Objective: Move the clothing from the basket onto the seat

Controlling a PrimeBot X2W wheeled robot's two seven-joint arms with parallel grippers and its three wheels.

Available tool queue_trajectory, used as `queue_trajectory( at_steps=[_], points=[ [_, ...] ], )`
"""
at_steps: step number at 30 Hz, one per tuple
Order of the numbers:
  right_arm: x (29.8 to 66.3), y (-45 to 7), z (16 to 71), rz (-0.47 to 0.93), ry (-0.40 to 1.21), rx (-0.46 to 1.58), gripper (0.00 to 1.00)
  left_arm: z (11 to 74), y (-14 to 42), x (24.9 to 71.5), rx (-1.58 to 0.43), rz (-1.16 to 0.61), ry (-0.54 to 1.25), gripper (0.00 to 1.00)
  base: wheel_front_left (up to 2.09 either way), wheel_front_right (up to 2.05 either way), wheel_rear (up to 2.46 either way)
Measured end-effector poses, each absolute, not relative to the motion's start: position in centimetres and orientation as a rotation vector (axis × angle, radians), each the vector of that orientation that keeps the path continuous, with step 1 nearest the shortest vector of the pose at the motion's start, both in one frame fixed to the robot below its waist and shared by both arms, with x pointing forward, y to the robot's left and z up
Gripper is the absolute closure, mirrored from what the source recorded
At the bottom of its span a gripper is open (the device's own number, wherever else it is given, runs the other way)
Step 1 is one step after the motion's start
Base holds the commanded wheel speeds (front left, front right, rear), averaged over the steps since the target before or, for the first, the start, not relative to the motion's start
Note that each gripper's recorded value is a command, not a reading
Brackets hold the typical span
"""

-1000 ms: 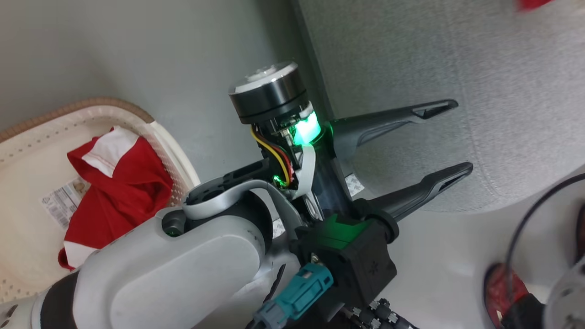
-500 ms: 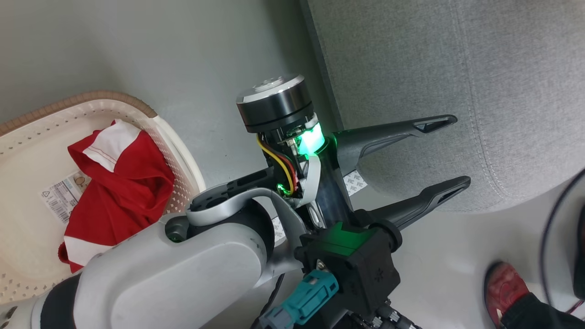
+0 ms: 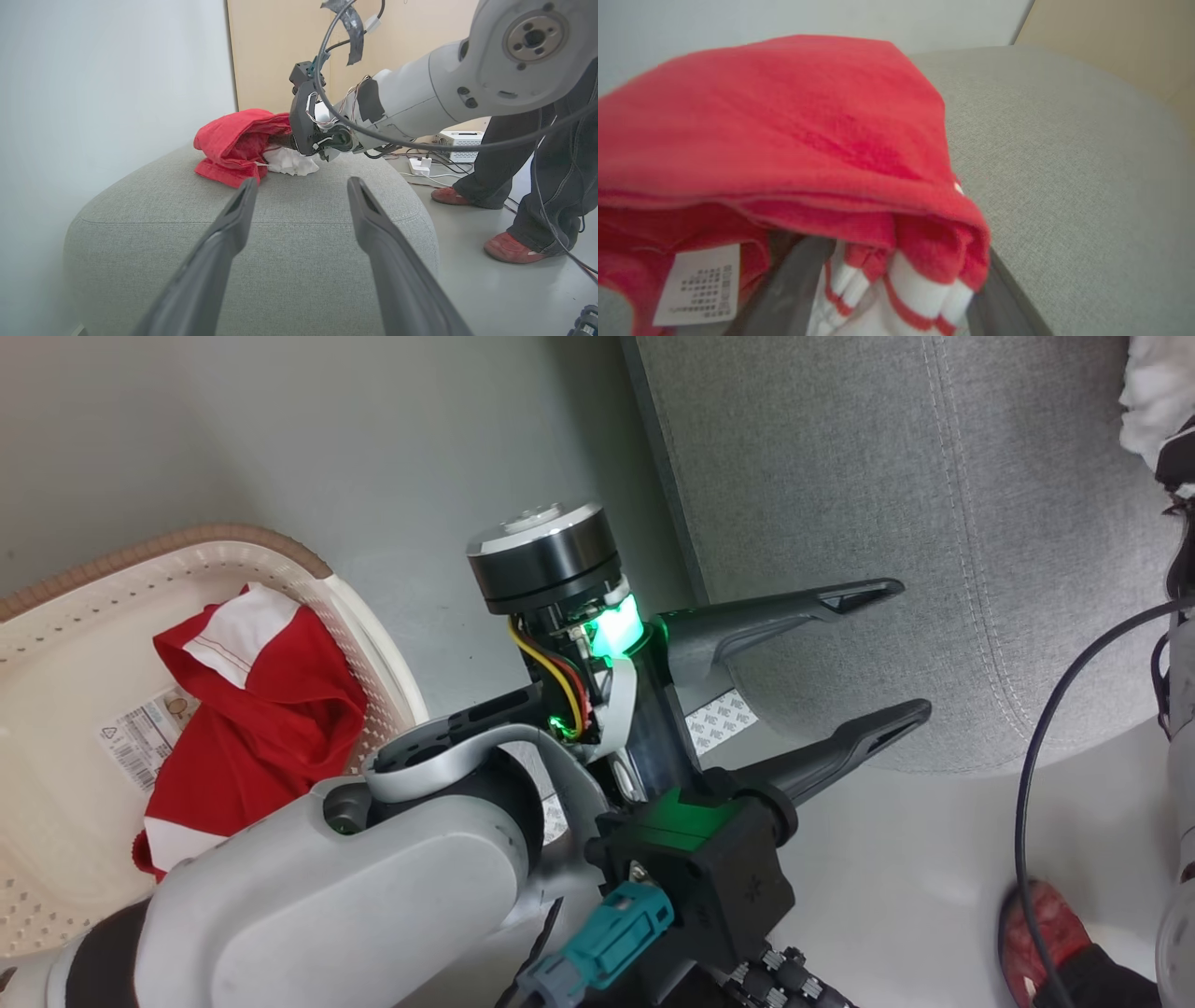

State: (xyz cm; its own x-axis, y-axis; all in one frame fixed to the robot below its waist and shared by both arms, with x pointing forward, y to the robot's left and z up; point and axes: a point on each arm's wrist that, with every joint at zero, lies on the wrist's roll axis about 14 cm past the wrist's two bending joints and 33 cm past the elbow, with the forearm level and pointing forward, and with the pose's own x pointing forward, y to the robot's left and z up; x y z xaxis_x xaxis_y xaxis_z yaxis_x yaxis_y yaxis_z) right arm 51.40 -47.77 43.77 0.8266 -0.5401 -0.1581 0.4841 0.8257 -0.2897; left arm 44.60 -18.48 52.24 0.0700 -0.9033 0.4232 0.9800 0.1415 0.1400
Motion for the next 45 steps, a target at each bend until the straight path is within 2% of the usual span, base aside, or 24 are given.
queue_trajectory(
  at_steps=[5, 8, 14, 22, 33, 45],
  points=[
    [51.1, -47.8, 45.2, -0.548, 0.205, -0.272, 0.0, 52.7, -18.2, 44.8, -0.191, -1.411, -0.469, 0.0, 0.0, 0.0, 0.0],
    [48.8, -47.2, 44.4, -0.553, 0.219, -0.278, 0.0, 52.7, -17.7, 45.0, -0.178, -1.39, -0.456, 0.0, 0.0, 0.0, 0.0],
    [46.4, -45.9, 45.1, -0.538, 0.189, -0.307, 0.0, 53.6, -16.9, 45.4, -0.174, -1.34, -0.459, 0.0, 0.0, 0.0, 0.0],
    [44.0, -39.8, 45.9, -0.454, 0.125, -0.29, 0.0, 54.0, -14.7, 46.4, -0.175, -1.22, -0.408, 0.0, 0.0, 0.0, 0.0],
    [44.9, -29.8, 47.3, -0.204, 0.091, -0.232, 0.0, 53.6, -8.5, 48.2, -0.178, -0.915, -0.301, 0.0, 0.0, 0.0, 0.0],
    [46.1, -18.1, 49.0, 0.182, -0.038, -0.12, 0.0, 54.4, 3.6, 47.4, -0.14, -0.46, -0.212, 0.0, 0.0, 0.0, 0.0]
  ],
)
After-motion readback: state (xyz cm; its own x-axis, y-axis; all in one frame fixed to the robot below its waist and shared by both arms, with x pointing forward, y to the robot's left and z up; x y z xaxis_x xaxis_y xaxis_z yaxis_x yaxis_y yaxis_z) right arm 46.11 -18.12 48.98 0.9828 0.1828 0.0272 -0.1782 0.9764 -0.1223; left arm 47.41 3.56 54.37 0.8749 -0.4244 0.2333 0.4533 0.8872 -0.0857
